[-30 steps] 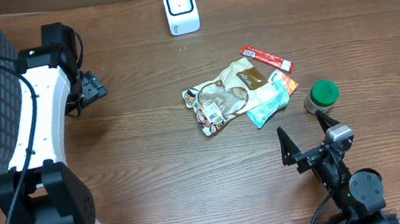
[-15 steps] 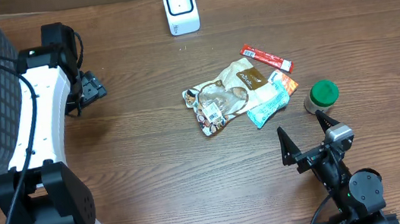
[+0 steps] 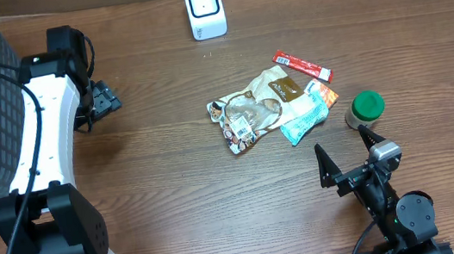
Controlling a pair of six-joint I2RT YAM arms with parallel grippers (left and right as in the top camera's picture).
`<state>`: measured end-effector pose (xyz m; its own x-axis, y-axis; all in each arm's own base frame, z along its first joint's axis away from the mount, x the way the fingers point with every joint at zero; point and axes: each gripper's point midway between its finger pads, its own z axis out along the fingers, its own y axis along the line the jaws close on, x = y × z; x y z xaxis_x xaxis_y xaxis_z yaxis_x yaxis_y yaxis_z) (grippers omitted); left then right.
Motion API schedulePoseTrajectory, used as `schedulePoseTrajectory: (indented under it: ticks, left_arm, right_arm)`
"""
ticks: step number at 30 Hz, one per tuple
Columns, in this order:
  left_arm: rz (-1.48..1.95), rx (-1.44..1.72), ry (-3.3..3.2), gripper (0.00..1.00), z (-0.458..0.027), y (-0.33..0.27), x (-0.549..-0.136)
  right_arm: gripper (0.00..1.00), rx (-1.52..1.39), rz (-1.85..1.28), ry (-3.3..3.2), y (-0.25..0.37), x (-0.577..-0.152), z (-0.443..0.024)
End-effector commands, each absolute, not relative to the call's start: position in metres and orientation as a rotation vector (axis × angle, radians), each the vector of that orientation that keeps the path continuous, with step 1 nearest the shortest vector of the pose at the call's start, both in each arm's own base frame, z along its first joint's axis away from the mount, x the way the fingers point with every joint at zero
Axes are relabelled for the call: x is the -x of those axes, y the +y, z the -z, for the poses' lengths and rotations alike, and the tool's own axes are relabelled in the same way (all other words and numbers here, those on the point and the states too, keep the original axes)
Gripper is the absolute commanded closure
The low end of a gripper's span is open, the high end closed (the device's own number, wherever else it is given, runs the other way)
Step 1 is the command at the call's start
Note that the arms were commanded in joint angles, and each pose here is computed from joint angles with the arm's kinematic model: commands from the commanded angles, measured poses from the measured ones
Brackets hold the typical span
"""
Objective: Scan the item barcode
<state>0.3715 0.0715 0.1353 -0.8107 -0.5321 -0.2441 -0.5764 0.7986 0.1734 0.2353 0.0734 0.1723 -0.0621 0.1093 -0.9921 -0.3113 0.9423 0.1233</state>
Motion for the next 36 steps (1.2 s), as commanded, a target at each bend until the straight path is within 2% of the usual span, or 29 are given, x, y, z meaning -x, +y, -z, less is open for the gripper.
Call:
schedulePoseTrajectory:
  ticks: [1,11,16,20,24,29,36]
  left_arm:
    - [-0.343,0.851,2.745,0.00,-0.156,0.069,-0.374]
    - [-0.164,0.755,2.399,0.00,-0.288,0.051,-0.335]
    - [-0.108,0.741,2.264,0.00,-0.331,0.050,-0.305]
    - [-0.105,0.741,2.261,0.00,-0.339,0.050,-0.281]
    - [-0.105,0.741,2.374,0.00,-0.324,0.044,-0.256]
    - [-0.037,0.728,2.460,0.00,-0.312,0.032,-0.242]
    - [0.079,0.696,2.450,0.00,-0.320,0.017,-0.228]
  right_arm:
    - [0.00,0.153,-0.348,1.595,0.073,-0.235,-0.170]
    - [0.00,0.153,-0.348,1.595,0.073,-0.235,-0.170]
    - [0.00,0.153,-0.348,1.595,0.073,-0.235,-0.170]
    - [0.00,0.153,-0.348,1.595,0.073,-0.235,-0.170]
    - [0.00,0.153,-0.348,1.595,0.073,-0.235,-0.170]
    - [0.00,0.153,-0.348,1.595,0.073,-0.235,-0.170]
    - [0.00,0.153,-0.348,1.595,0.073,-0.235,-0.170]
